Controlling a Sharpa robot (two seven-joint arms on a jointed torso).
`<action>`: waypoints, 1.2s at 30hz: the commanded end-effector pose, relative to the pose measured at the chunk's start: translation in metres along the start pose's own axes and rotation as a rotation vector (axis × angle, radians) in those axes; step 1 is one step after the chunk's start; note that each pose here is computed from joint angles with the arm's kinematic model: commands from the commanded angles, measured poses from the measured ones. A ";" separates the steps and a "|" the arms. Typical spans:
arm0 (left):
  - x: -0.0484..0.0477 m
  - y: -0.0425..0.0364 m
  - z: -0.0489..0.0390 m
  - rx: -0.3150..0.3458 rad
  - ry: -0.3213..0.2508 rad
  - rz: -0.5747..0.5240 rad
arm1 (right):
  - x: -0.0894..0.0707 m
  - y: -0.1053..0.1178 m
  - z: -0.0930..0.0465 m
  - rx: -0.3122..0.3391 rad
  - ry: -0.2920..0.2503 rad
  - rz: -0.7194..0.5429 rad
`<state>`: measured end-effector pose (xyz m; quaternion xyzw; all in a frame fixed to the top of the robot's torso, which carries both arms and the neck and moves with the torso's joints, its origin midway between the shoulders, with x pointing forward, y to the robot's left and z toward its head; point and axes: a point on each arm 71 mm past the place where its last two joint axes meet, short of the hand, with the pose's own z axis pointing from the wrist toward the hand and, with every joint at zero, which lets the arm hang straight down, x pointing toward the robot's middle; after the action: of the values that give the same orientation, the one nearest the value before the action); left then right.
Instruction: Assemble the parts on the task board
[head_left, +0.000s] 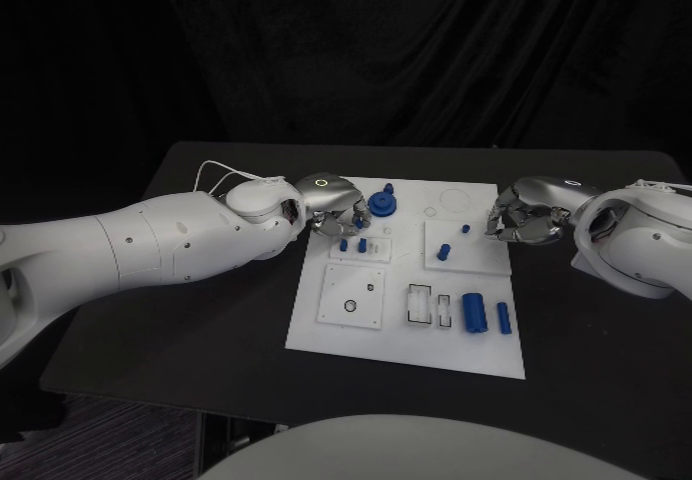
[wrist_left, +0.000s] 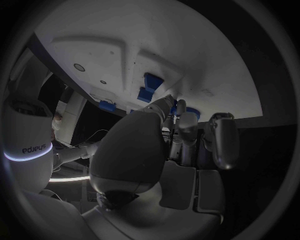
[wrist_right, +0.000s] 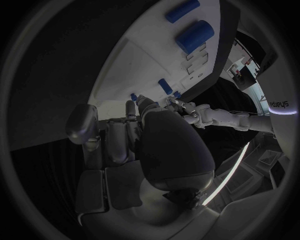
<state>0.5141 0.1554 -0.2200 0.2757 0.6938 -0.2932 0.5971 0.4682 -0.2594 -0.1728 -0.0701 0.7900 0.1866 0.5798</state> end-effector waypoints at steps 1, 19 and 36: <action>0.0045 -0.0028 0.0001 0.006 0.024 -0.010 | 0.002 0.000 0.000 0.001 0.012 0.004; -0.0036 0.0110 -0.0135 -0.080 -0.120 0.013 | 0.001 -0.001 -0.002 0.003 0.005 0.009; -0.0264 0.0499 -0.0965 -0.037 -0.489 -0.074 | -0.012 0.003 -0.008 -0.020 -0.084 0.010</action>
<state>0.4959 0.2594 -0.1962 0.1904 0.5941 -0.2913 0.7252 0.4624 -0.2633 -0.1663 -0.0632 0.7816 0.1955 0.5890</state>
